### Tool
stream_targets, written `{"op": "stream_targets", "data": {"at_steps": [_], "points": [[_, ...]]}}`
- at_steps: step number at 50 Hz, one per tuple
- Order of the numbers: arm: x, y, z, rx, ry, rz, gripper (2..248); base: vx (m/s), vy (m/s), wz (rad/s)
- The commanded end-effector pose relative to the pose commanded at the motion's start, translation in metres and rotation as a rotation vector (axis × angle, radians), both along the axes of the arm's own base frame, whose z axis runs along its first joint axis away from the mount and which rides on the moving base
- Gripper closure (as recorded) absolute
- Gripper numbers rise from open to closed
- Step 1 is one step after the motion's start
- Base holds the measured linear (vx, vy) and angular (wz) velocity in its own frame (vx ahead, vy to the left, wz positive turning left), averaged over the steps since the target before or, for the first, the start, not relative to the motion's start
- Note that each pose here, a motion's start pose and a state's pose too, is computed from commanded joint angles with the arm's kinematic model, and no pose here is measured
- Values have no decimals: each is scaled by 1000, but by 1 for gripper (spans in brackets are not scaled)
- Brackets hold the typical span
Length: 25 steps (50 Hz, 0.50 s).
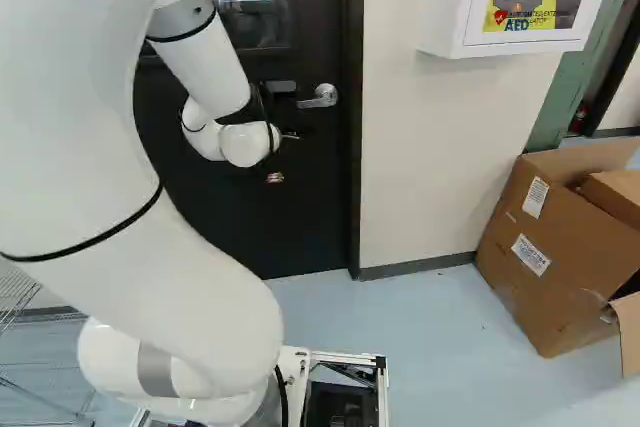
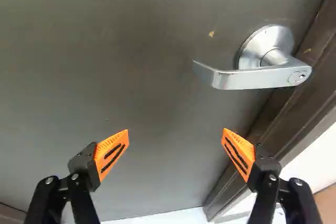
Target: Open the door and move inside
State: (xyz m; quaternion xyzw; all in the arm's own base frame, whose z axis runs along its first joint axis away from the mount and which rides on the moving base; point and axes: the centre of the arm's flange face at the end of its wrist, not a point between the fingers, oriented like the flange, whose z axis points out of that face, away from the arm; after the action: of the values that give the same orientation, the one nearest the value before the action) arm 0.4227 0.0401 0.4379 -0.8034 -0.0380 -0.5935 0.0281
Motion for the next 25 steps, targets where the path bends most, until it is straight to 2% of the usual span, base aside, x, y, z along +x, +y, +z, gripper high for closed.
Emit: {"op": "stream_targets", "data": {"at_steps": [25], "points": [[-4,0,26,6,-60,0,3,0,0,0]]}}
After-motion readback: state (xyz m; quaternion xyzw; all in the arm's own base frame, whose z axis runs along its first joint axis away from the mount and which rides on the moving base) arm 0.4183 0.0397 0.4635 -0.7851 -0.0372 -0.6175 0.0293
